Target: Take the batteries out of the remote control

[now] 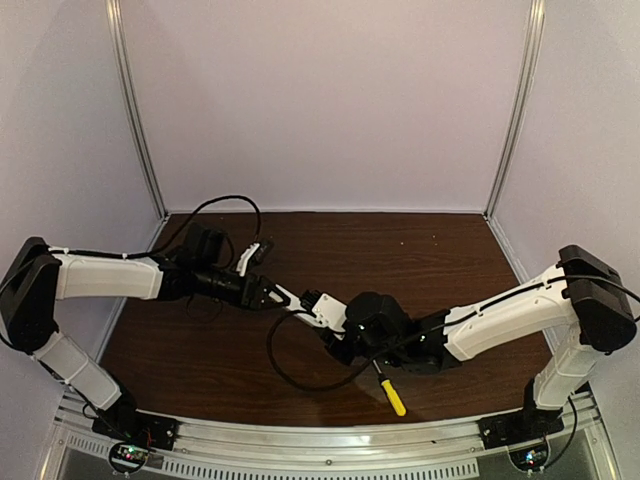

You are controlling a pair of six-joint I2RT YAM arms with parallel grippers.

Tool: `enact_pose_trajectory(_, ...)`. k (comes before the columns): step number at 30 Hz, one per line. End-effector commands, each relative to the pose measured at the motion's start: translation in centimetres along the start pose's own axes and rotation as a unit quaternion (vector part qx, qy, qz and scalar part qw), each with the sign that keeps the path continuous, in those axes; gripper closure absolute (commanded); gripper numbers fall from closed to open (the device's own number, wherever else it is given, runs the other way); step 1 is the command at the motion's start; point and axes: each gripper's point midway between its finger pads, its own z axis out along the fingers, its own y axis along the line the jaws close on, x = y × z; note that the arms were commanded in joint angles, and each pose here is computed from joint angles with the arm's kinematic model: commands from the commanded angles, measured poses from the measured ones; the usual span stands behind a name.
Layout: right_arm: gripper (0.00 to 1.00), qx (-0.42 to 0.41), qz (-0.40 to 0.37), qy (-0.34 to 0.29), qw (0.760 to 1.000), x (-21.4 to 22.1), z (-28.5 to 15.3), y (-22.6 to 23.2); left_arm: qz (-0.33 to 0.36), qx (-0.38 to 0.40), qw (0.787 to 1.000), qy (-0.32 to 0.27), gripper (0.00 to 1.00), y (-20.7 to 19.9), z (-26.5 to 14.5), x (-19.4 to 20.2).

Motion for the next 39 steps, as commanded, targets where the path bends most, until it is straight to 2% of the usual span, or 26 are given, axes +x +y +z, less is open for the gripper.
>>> enact_pose_trajectory(1, 0.90, 0.009, 0.031, -0.058, 0.998, -4.0, -1.3, -1.2, 0.024, -0.011, 1.000, -0.007, 0.41, -0.4, -0.5, 0.0)
enact_pose_trajectory(5, 0.90, 0.008, 0.035, -0.054, 0.998, -3.5, -1.4, -1.2, 0.022, -0.027, 0.999, -0.005, 0.22, 0.0, -1.0, 0.6)
enact_pose_trajectory(13, 0.91, 0.004, 0.047, -0.046, 0.998, -2.5, -1.6, -1.0, 0.050, -0.085, 0.995, -0.026, 0.03, -0.2, -3.5, -0.4)
enact_pose_trajectory(19, 0.91, 0.001, 0.051, -0.042, 0.998, -1.8, -1.6, -0.9, 0.053, -0.186, 0.979, -0.068, 0.02, 1.4, -6.6, -1.9)
enact_pose_trajectory(22, 0.91, 0.000, 0.049, -0.042, 0.998, -1.7, -1.5, -0.9, 0.061, -0.202, 0.975, -0.076, 0.03, 1.4, -7.5, -2.3)
enact_pose_trajectory(25, 0.92, -0.001, 0.047, -0.042, 0.998, -1.9, -1.5, -0.8, 0.063, -0.188, 0.977, -0.073, 0.03, 0.5, -7.6, -2.6)
enact_pose_trajectory(29, 0.94, 0.002, 0.046, -0.048, 0.998, -2.5, -1.8, -1.0, 0.065, -0.132, 0.987, -0.065, 0.09, -2.0, -7.3, -3.1)
enact_pose_trajectory(32, 1.00, 0.003, 0.049, -0.055, 0.997, -3.0, -2.2, -1.2, 0.061, -0.106, 0.990, -0.067, 0.10, -3.3, -7.4, -3.6)
enact_pose_trajectory(39, 1.00, 0.018, 0.078, -0.072, 0.994, -4.0, -3.2, -2.3, 0.063, -0.079, 0.993, -0.060, 0.12, -4.5, -7.2, -3.7)
